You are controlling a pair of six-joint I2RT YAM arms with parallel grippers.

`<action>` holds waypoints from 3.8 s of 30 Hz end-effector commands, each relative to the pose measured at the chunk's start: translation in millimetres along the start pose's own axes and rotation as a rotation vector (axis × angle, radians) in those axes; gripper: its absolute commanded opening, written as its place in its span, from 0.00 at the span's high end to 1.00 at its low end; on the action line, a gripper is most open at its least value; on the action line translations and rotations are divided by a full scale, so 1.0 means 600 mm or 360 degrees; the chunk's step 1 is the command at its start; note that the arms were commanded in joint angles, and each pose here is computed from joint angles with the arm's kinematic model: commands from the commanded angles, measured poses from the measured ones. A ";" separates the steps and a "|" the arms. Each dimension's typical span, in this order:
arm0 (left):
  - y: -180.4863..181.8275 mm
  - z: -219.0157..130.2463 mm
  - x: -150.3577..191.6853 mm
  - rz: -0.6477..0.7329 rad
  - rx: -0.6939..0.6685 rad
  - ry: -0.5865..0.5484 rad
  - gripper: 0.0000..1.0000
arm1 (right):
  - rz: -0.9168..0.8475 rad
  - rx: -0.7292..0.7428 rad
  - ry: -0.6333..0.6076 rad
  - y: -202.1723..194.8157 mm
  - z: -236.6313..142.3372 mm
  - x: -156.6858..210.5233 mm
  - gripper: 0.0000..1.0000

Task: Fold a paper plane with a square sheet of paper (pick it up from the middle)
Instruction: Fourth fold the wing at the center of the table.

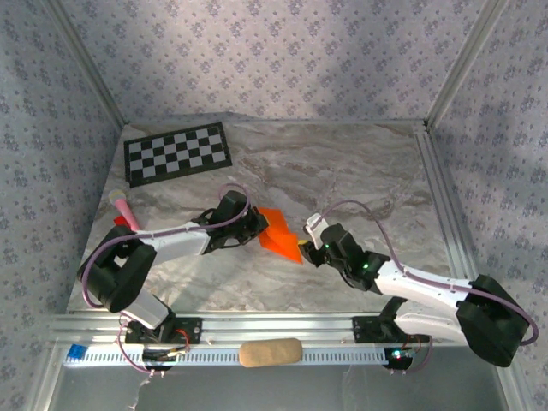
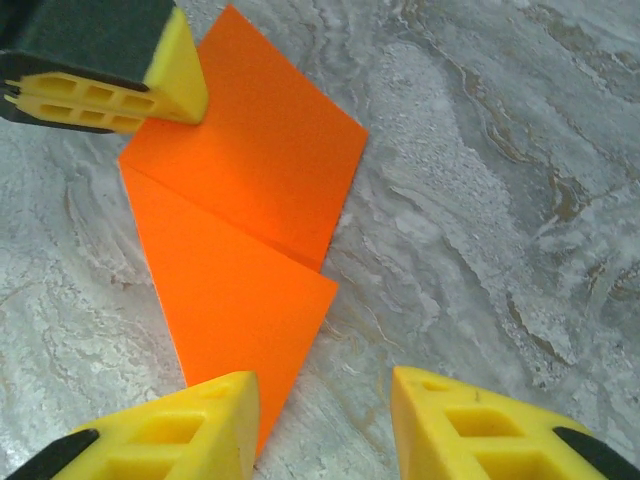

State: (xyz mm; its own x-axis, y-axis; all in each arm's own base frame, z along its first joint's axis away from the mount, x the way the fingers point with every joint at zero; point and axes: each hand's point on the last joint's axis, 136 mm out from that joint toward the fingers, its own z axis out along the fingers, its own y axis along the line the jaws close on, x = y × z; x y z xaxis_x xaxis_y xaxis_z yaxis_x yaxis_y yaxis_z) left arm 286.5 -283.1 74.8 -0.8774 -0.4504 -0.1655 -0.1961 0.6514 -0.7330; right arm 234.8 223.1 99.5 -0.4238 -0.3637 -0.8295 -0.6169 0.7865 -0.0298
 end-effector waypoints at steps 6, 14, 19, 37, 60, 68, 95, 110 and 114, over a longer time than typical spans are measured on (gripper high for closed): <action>-0.019 -0.013 -0.005 0.0020 0.0012 -0.0014 0.91 | 0.0265 0.0260 -0.0130 -0.054 -0.023 -0.028 0.43; -0.020 -0.016 -0.006 0.0016 0.0017 -0.0019 0.91 | 0.0503 0.0165 -0.0065 -0.069 -0.022 -0.012 0.36; -0.021 -0.016 -0.008 0.0012 0.0013 -0.0019 0.91 | 0.0289 0.0000 -0.0091 -0.032 -0.011 -0.020 0.36; -0.025 -0.018 -0.009 0.0010 0.0020 -0.0027 0.91 | -0.0700 0.0094 0.0038 0.064 0.059 0.030 0.49; -0.020 -0.021 -0.009 0.0006 0.0005 -0.0033 0.91 | -0.0640 0.0094 0.0033 0.089 0.092 0.031 0.73; -0.018 -0.021 -0.011 -0.0001 -0.0004 -0.0045 0.90 | -0.0582 0.0058 0.0025 0.093 0.089 0.032 0.74; -0.018 -0.021 -0.012 -0.0013 -0.0004 -0.0052 0.90 | -0.0426 0.0043 0.0067 0.079 0.091 0.048 0.80; -0.012 -0.024 -0.014 -0.0025 -0.0007 -0.0056 0.90 | -0.0409 0.0043 0.0056 0.078 0.093 0.049 0.82; -0.011 -0.022 -0.013 -0.0027 -0.0010 -0.0058 0.90 | -0.0389 0.0038 0.0052 0.078 0.093 0.049 0.84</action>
State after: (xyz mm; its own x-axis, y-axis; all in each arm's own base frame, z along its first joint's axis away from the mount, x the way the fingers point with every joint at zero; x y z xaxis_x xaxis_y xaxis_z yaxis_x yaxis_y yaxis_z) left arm 287.1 -279.5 82.2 -0.8711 -0.4581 -0.1769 -0.2000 0.6599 -0.7243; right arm 229.9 279.5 44.3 -0.2656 -0.5842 -0.7669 -0.6973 0.6657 -0.2656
